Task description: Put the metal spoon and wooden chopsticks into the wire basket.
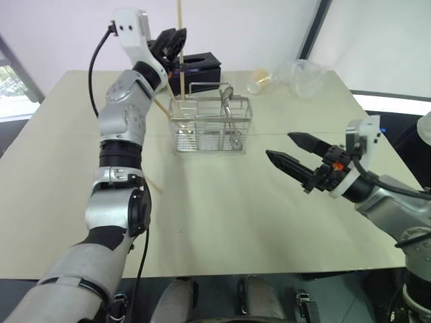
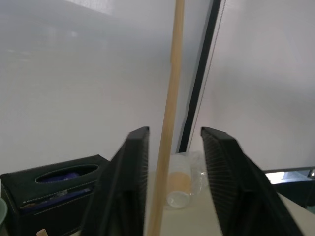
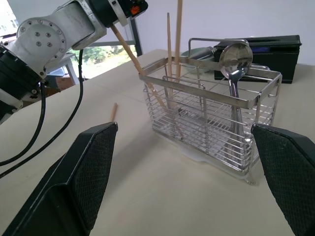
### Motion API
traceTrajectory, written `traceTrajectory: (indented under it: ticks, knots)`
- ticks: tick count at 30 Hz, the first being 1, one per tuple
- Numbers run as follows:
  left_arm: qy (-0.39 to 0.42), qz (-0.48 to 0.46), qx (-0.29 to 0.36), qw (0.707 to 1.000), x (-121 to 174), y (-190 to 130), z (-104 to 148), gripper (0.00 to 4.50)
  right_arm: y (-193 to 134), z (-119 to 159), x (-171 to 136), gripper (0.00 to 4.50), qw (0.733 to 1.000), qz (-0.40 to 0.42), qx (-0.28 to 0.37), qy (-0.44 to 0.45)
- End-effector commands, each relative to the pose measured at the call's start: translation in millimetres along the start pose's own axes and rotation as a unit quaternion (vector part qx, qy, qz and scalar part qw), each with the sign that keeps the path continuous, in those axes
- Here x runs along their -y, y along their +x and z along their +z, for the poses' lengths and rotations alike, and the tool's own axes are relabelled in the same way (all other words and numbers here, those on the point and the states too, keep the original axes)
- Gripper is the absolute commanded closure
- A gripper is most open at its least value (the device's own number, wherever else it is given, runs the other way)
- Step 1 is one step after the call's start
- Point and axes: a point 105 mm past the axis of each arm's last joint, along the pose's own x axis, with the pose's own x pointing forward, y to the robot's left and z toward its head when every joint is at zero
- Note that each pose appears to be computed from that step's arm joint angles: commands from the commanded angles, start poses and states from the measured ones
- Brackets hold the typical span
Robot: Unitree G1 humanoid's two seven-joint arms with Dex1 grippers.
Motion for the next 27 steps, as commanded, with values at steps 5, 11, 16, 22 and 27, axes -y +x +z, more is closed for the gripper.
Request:
traceTrajectory:
  ticks: [5,11,16,22,27]
  knots:
    - [0.003,0.007,0.034,0.999,0.7,-2.7,26.2,0.07,0.9,10.3,-1.1,0.0,1.0,0.005,0.02,-0.01]
    - [0.004,0.013,0.049,0.999,0.6,-4.3,60.0,0.07,3.8,10.4,1.2,0.0,1.0,0.008,0.02,-0.01]
    - [0.002,0.072,0.043,0.996,-17.9,-9.0,105.4,0.07,8.1,10.1,0.6,0.0,0.999,0.019,0.02,-0.018]
    - [0.034,0.303,-0.023,0.952,-82.3,-43.3,113.4,0.07,12.9,6.6,-2.0,0.0,0.999,0.037,0.017,-0.018]
    - [0.008,0.456,-0.183,0.871,-128.4,-98.7,40.4,0.07,18.9,4.6,-2.4,0.0,0.998,0.05,0.014,-0.019]
